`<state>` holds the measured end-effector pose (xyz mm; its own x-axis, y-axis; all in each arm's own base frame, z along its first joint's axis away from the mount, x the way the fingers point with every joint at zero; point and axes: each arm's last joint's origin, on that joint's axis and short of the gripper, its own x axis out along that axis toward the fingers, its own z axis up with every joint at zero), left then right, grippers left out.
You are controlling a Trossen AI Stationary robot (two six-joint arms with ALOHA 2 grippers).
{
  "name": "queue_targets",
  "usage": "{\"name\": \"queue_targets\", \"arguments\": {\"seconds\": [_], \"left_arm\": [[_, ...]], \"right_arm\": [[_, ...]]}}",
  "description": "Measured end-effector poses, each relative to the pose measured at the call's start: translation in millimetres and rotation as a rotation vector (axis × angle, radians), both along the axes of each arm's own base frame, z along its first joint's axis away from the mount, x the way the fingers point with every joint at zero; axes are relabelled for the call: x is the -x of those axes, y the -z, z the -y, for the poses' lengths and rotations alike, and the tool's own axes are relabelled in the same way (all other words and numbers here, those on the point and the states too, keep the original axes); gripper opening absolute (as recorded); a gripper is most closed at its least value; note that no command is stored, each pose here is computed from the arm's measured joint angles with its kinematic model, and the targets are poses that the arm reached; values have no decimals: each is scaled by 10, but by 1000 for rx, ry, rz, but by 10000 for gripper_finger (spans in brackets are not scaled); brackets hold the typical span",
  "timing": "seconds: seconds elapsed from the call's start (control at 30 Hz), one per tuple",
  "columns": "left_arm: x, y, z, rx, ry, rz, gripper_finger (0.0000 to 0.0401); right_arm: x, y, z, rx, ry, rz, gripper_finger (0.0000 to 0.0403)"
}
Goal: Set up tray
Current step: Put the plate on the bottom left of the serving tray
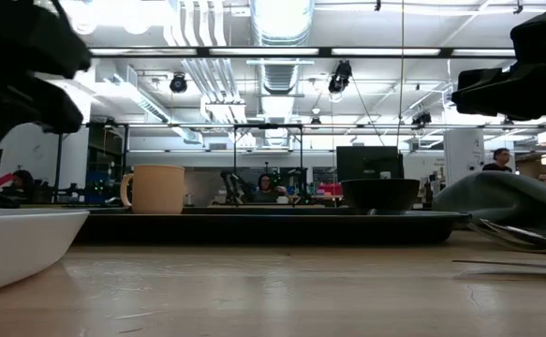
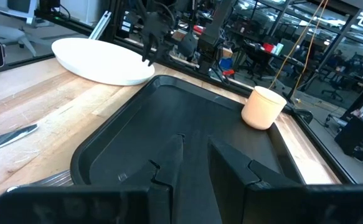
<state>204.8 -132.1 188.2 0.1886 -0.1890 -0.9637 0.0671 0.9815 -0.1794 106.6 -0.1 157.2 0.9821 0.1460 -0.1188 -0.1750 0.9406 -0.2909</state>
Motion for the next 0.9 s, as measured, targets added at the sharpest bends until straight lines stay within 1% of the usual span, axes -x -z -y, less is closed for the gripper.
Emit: {"name": "queue_targets", "arguments": {"seconds": [0.2, 0.4, 0.9], "left_arm": [[99, 20, 41, -18, -81, -68, 62], [155, 89, 29, -28, -140, -104, 62], [202, 121, -3, -57, -144, -143, 62]], "right_arm": [[0, 0, 0, 0, 0, 0, 63], [0, -1, 0, 0, 0, 0, 63], [0, -1, 0, 0, 0, 0, 63]]}}
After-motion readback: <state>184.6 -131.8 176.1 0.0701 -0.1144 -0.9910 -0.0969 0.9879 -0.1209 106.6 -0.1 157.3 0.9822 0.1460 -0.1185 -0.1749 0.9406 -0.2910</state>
